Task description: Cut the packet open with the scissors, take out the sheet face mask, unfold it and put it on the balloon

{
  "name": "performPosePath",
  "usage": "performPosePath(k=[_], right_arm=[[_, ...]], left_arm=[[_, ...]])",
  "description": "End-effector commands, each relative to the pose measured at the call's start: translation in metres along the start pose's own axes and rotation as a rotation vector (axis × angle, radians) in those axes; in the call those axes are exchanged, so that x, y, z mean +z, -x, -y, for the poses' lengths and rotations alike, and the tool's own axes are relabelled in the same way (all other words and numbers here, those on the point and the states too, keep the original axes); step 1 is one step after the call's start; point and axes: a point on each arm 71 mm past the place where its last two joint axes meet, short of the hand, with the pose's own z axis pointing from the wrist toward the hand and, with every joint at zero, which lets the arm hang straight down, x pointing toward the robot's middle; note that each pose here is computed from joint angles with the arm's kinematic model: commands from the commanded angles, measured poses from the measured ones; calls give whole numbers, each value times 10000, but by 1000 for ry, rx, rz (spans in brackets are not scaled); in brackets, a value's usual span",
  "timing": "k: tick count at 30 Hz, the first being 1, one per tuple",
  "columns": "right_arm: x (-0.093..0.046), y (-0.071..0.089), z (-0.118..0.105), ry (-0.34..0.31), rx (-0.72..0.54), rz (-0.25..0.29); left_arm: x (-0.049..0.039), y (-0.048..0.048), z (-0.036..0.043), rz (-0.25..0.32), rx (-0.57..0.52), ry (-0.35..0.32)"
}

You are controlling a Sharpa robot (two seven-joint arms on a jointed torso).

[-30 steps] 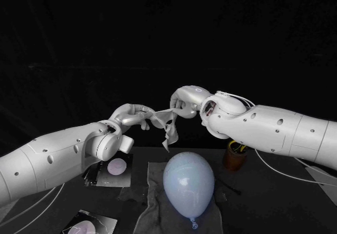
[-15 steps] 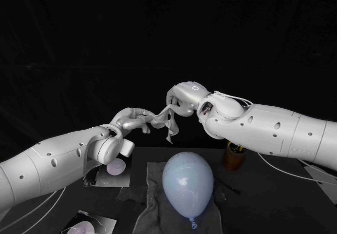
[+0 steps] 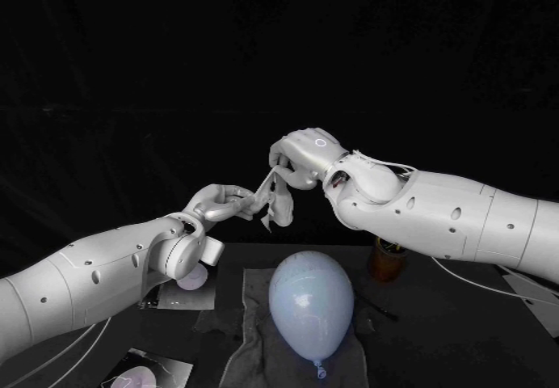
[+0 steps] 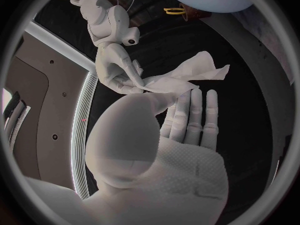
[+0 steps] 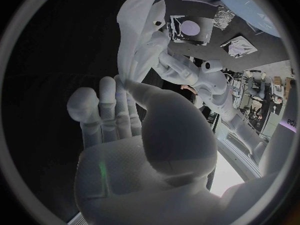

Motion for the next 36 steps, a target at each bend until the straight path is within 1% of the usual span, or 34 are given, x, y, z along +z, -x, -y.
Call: performPosePath(k=[1,7,12,16,19,25,30,36], right_arm=[[4,38,-7,7,-29,38],[6,40,-28,7,-23,39],[7,40,-40,8,-20,37],[6,39,-35,4,-20,36],[6,38,-28,0,-20,35],[10,34,-17,-10,-19,33],[11,31,-23,-12,-15,31],[9,30,-19,-15,-13,29]], left_arm=[[1,14,41,44,-15,-63],[-5,11,34,62,-17,-75],[-16,40,13,87,-15,-78],[-25,63,-3,103,9,-82],[-29,57,-23,101,39,-82],[-57,-9,-127,77,103,-74],[-82,-35,-220,69,117,-60],[-99,-80,-301,52,120,-46]])
